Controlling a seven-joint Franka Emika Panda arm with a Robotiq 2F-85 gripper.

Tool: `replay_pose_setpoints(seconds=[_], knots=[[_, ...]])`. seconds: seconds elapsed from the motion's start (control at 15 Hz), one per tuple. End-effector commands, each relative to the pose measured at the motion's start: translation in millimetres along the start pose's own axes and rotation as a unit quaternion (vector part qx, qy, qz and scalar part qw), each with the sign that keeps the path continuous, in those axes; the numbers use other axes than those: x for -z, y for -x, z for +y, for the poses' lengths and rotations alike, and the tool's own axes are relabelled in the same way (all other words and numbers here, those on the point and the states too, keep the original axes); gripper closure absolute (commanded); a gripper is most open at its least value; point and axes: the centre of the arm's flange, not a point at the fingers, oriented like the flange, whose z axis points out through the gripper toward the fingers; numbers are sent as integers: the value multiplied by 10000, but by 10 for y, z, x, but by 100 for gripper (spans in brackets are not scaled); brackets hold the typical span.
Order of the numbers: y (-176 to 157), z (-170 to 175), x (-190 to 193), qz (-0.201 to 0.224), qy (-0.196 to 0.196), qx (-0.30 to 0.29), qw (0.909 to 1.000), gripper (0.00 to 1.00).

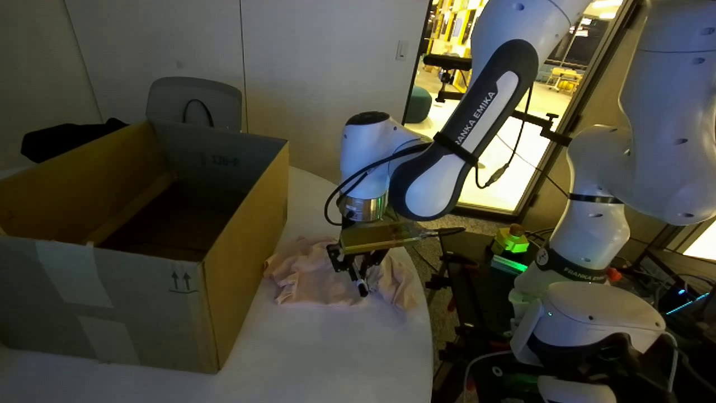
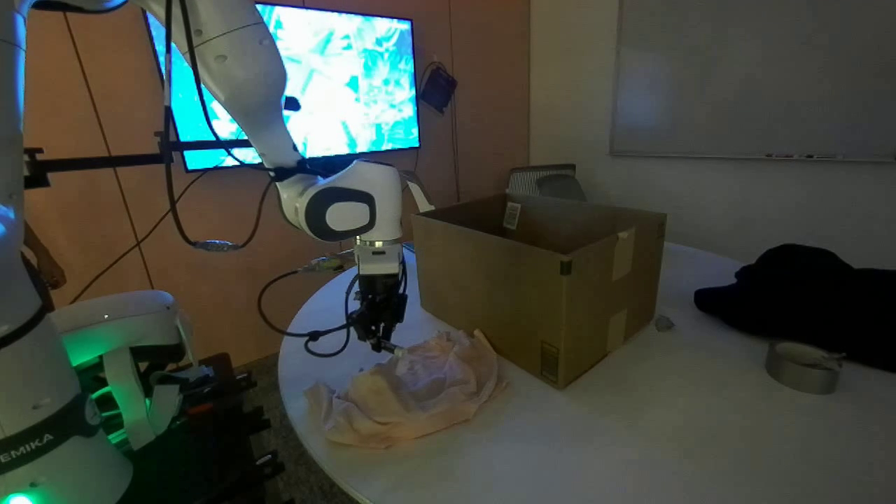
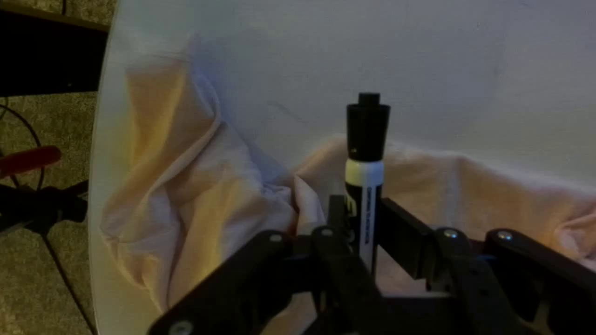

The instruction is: Put the marker in the shirt, fold the shirt then put it in the box

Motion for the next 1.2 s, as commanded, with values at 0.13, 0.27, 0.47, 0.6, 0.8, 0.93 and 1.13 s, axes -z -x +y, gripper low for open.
replay_pose_setpoints(seconds=[0.13,0.27,0.47,0.6,0.8,0.93,1.13], knots=[[-201,131,140,295,-230,-1011,9942,94],[-293,152,115,372,-163,-1191,9921,94],[-413,164,71,460,-83,-1321,9901,94],[-444,147,26,503,-14,-1298,9903,93],[-443,141,-47,520,100,-1133,9921,45],[-427,157,-75,528,146,-1045,9930,28],[-341,195,-31,528,183,-880,9946,6]])
